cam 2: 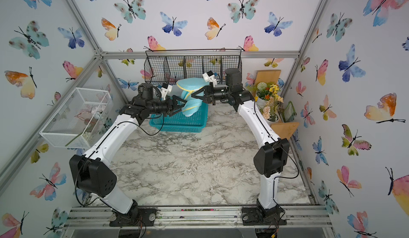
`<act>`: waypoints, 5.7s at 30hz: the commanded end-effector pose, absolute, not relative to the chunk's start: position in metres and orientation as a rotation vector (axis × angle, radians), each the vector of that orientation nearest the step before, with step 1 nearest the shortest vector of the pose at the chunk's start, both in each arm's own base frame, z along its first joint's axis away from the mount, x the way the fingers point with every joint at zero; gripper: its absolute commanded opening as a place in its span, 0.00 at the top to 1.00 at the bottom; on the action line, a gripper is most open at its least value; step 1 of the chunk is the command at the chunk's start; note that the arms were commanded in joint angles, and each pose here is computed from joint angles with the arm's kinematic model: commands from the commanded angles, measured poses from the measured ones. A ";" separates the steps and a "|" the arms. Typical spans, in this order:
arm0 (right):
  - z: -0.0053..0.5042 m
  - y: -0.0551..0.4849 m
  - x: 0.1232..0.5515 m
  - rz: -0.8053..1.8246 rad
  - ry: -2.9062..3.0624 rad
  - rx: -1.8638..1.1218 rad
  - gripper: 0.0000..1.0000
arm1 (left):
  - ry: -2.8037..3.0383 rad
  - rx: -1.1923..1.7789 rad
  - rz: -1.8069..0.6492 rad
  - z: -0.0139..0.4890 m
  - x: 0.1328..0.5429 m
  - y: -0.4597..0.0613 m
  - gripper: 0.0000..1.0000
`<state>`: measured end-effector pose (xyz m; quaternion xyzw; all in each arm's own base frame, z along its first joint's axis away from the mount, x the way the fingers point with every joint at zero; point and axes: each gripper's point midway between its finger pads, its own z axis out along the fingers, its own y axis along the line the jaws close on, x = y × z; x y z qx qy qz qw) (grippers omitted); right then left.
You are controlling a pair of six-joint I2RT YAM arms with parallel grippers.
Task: Turn the laundry bag inside out
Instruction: Turn over the laundry bag.
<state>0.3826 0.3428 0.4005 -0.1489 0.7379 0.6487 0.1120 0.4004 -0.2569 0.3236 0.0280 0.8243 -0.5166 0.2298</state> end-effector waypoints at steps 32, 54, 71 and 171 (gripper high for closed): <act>0.499 0.304 0.355 2.385 1.383 -0.343 0.98 | 1.868 -0.243 -2.168 0.298 0.396 -0.290 0.17; 0.408 0.336 0.356 2.476 1.695 -0.259 0.97 | 1.528 -0.030 -2.414 0.392 0.389 -0.303 0.35; 0.298 0.344 0.378 1.827 2.384 -0.228 0.98 | 1.475 -0.030 -2.381 0.420 0.379 -0.271 0.87; 0.394 0.229 0.367 0.610 2.114 -0.515 0.36 | 2.428 0.091 -1.324 0.312 0.388 -0.271 1.00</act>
